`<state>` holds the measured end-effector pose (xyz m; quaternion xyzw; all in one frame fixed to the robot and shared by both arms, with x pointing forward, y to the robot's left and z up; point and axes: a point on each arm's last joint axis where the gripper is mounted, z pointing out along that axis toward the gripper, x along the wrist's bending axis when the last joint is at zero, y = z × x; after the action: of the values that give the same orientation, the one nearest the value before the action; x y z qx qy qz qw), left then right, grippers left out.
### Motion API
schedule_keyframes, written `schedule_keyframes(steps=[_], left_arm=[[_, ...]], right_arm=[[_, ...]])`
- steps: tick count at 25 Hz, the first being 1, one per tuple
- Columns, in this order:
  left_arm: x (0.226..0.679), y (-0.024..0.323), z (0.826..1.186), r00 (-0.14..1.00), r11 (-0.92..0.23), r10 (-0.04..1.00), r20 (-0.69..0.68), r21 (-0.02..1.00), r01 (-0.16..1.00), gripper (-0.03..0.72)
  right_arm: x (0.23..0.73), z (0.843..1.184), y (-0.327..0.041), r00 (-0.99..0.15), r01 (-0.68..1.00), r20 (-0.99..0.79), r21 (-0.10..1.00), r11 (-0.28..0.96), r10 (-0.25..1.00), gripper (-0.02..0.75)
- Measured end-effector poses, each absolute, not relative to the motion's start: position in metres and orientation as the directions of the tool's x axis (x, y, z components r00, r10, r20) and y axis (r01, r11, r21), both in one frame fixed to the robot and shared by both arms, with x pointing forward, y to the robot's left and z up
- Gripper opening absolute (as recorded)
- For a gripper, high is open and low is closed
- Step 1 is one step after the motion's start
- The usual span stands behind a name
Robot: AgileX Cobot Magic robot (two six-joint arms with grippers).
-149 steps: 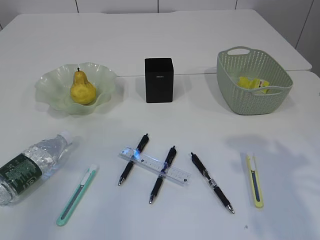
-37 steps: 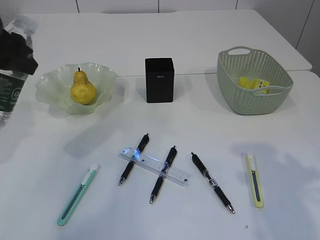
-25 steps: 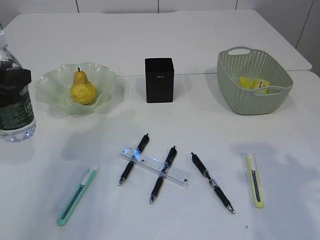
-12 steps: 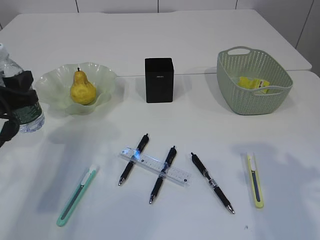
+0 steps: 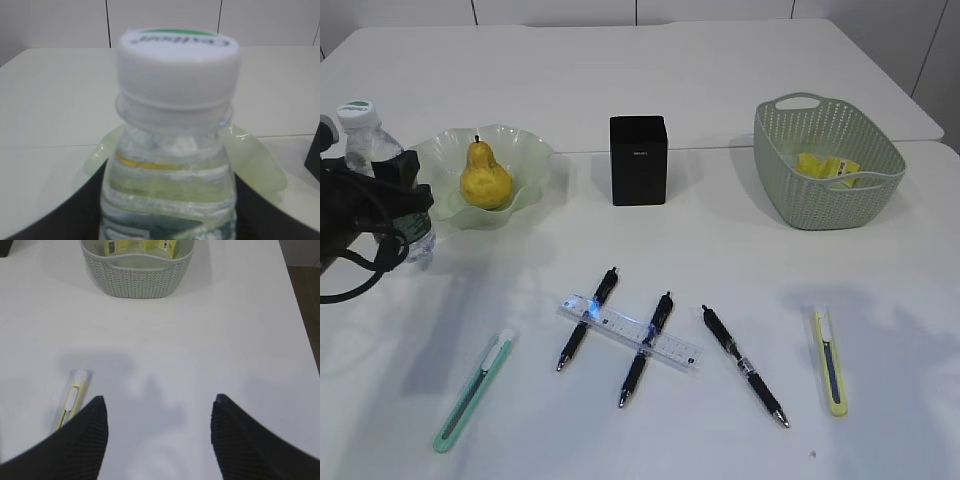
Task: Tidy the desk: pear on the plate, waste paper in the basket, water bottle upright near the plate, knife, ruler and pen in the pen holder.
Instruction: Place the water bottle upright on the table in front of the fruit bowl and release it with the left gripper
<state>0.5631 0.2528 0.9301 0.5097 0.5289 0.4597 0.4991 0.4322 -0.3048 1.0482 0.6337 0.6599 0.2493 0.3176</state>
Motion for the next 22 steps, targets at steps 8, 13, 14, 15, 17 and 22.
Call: schedule_keyframes(steps=[8, 13, 14, 15, 17, 22], left_arm=[[0.568, 0.252, 0.898, 0.013, 0.040, 0.999, -0.042, 0.985, 0.165, 0.349], [0.569, 0.252, 0.893, 0.012, 0.036, 0.999, -0.038, 0.988, 0.152, 0.349], [0.569, 0.252, 0.893, 0.012, 0.036, 0.999, -0.038, 0.988, 0.153, 0.349], [0.569, 0.252, 0.893, 0.012, 0.036, 0.999, -0.038, 0.988, 0.152, 0.349], [0.569, 0.252, 0.893, 0.011, 0.038, 0.999, -0.040, 0.988, 0.152, 0.349], [0.569, 0.252, 0.893, 0.010, 0.045, 0.999, -0.048, 0.987, 0.152, 0.351]], right_arm=[[0.432, 1.048, -0.306, -0.003, 0.677, -0.132, 0.729, 0.099, 0.991, 0.511], [0.432, 1.048, -0.306, -0.004, 0.677, -0.134, 0.729, 0.101, 0.991, 0.511], [0.432, 1.049, -0.306, -0.004, 0.676, -0.134, 0.730, 0.101, 0.991, 0.511], [0.433, 1.049, -0.306, -0.004, 0.673, -0.134, 0.733, 0.102, 0.991, 0.511], [0.433, 1.049, -0.306, -0.005, 0.668, -0.133, 0.737, 0.102, 0.991, 0.511], [0.433, 1.049, -0.306, -0.005, 0.668, -0.133, 0.737, 0.102, 0.991, 0.511]])
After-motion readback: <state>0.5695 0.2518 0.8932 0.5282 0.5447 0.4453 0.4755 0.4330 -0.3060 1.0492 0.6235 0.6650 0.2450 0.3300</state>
